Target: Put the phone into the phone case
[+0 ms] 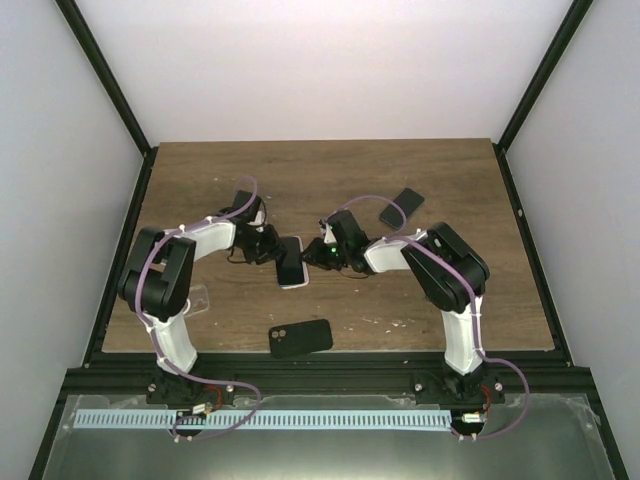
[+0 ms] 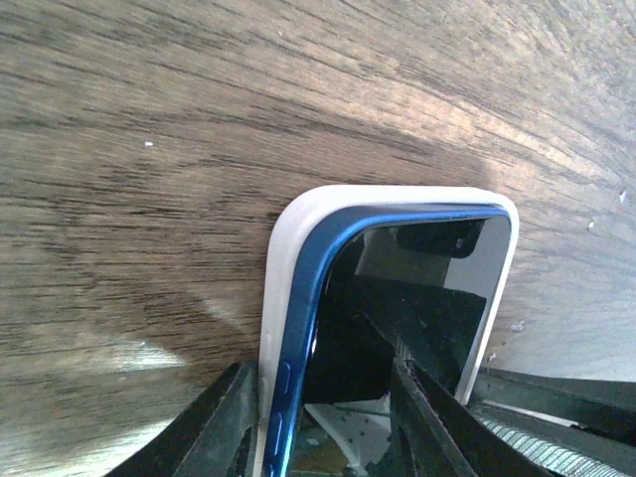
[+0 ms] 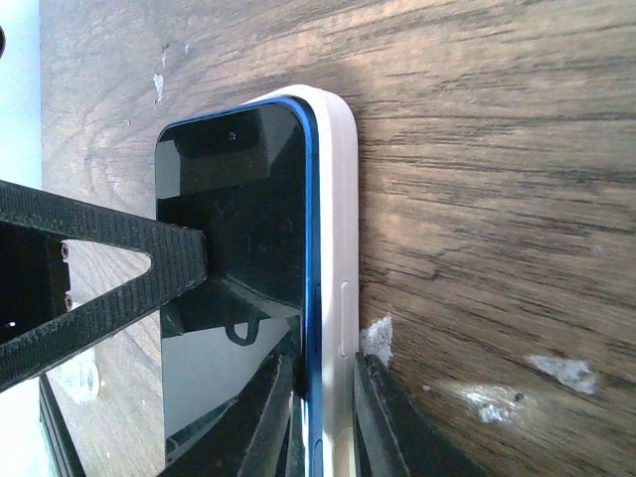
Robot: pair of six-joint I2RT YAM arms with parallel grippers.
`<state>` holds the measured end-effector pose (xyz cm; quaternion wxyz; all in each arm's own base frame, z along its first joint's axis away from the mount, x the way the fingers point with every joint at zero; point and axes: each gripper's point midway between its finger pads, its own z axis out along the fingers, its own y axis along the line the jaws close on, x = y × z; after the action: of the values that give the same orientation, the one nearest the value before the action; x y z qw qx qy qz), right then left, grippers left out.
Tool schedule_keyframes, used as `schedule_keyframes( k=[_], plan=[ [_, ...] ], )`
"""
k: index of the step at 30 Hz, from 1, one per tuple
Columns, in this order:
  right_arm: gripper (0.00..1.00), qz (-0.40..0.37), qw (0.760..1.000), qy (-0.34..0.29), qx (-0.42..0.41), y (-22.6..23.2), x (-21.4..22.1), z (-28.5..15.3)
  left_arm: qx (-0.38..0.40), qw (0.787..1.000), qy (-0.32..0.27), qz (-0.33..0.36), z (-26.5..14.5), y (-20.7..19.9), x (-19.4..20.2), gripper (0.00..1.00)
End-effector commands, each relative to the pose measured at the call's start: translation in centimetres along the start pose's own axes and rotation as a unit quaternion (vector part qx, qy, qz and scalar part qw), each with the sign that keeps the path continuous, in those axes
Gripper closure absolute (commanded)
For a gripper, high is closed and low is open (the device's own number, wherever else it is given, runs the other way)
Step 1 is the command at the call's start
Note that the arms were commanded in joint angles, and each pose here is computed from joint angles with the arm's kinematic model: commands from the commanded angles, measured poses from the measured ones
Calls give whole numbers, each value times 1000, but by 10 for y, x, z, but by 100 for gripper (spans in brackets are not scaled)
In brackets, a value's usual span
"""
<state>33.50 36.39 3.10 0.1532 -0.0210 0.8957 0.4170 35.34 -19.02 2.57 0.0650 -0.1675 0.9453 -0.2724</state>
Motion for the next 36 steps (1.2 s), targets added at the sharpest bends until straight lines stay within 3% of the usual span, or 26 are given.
schedule_keyframes(
  k=[1, 7, 11, 18, 26, 36],
  plan=[
    [82, -6, 999, 20, -32, 26, 22, 10, 26, 999, 36, 7, 14, -25, 18, 61],
    [82, -6, 1000, 12, -8, 19, 22, 6, 7, 999, 29, 11, 4, -22, 17, 61],
    [82, -5, 1000, 14, 5, 15, 24, 0, -2, 1000, 15, 23, -13, -23, 17, 49],
    [71, -15, 999, 19, 28, 6, 32, -11, -13, 999, 3, 40, -29, -14, 23, 42],
    [71, -23, 998, 27, 42, -3, 45, -25, -25, 998, 0, 58, -34, 7, 41, 43],
    [77, -14, 999, 43, 14, 6, 64, -26, 14, 998, 27, 55, -31, 11, 66, 56]
  ],
)
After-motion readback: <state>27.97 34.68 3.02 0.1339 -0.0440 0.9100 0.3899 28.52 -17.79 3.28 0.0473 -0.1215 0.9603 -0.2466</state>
